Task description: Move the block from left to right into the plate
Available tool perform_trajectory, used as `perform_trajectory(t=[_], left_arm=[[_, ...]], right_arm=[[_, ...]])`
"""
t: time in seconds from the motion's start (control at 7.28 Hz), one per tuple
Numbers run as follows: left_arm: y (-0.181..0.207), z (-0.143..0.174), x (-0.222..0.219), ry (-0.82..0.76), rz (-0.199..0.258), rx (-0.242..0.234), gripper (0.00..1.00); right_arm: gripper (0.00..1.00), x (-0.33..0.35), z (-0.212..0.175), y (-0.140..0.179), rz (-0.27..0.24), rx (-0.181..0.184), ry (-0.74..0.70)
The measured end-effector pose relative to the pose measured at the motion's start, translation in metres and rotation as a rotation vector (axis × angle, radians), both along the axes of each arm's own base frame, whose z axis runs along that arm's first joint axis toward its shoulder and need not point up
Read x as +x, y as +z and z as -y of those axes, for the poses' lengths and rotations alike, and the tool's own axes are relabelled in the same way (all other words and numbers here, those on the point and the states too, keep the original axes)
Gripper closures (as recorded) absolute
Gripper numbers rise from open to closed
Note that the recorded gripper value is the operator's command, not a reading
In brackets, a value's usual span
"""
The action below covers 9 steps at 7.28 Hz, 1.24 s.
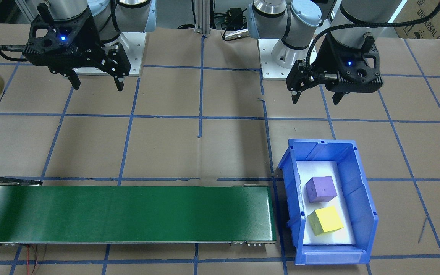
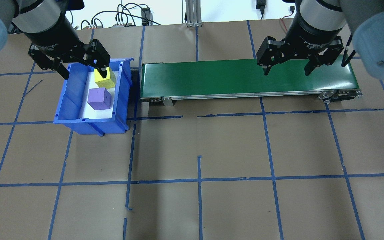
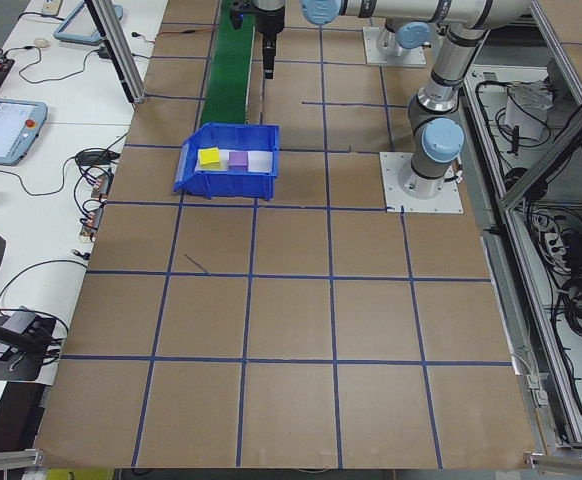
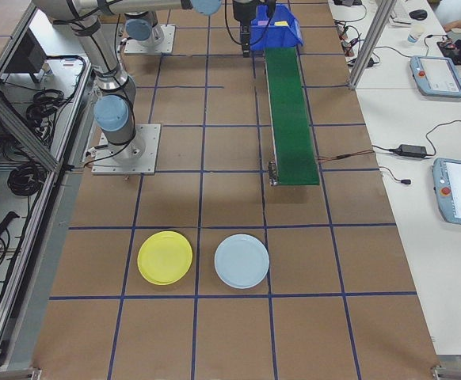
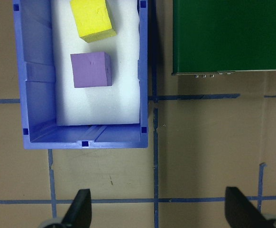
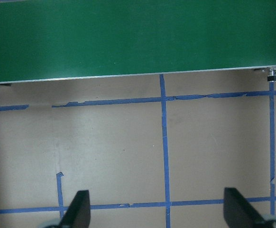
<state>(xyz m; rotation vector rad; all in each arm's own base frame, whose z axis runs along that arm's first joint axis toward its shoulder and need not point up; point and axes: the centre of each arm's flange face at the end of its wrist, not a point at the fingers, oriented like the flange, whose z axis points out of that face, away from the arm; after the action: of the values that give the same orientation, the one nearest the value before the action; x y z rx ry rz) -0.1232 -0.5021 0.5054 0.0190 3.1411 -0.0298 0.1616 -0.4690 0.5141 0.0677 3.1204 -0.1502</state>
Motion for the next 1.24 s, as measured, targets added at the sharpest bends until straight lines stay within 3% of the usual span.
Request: perform_trajectory(t=[0.82,1.24], left_arm=[[0.001,0.004,0.017,0.013,0.003,-0.004,0.00],[-0.005,0.013,0.045,0.068,-0.003,-0.001,0.00]], right_arm=[[0.00,0.000,0.000,0.000,0.000,0.000,0.001],[0.00,0.000,0.000,0.000,0.000,0.000,0.001]])
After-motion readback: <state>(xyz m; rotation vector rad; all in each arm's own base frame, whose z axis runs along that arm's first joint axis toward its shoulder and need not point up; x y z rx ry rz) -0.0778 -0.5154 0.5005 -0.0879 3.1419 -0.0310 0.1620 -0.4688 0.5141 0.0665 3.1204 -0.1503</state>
